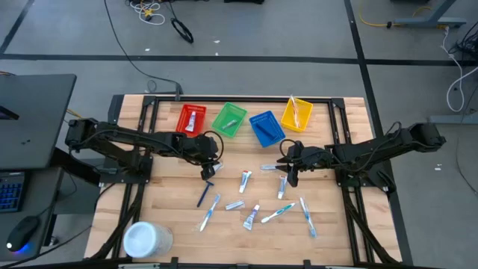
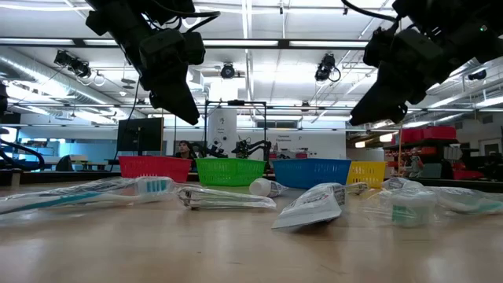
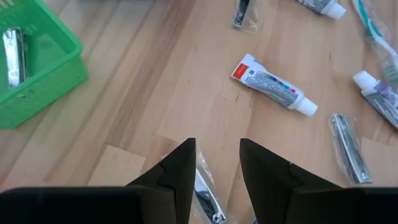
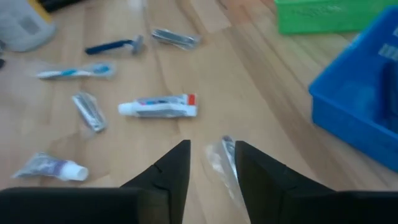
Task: Pick & Place Travel size toiletries
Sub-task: Put the white toothpaste in the red bin
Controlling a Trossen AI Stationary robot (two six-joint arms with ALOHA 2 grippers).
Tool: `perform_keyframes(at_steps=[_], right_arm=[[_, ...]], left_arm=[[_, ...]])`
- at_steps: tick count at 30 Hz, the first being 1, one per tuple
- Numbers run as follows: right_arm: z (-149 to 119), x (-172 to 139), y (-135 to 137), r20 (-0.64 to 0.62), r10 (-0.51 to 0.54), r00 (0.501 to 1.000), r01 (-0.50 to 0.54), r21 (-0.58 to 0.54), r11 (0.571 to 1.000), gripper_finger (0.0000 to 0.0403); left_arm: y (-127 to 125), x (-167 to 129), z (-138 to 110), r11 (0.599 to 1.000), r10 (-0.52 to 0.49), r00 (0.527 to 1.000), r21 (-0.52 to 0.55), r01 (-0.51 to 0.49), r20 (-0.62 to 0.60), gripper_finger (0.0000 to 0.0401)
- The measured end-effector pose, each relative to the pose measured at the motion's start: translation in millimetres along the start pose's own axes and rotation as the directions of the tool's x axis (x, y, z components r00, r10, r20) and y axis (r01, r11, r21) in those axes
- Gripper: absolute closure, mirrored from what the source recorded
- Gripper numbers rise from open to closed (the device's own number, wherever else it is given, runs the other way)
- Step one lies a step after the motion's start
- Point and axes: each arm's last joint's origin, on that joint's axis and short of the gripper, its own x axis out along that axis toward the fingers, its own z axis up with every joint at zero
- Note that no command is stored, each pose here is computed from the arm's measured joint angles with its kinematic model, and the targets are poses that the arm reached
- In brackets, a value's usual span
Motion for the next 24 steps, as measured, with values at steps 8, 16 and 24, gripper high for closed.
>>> perform_keyframes(at_steps=[8, 16, 24], right_arm=[[5, 3, 4, 0.056, 0.042, 0.998, -0.038, -0.067, 0.997, 0.0234], [0, 20, 6, 0.026, 0.06, 0.998, -0.058, -0.07, 0.996, 0.0234], [-1, 36, 13, 0.061, 0.138, 0.989, -0.131, -0.109, 0.985, 0.0234]], left_arm=[[-10, -1, -3, 0.994, -0.091, 0.996, -0.062, 0.089, -0.025, 0.0269], [-40, -6, -15, 0.993, -0.113, 0.993, -0.031, 0.113, -0.027, 0.0269], [-52, -9, -14, 0.994, -0.102, 0.993, -0.036, 0.105, 0.058, 0.0269]])
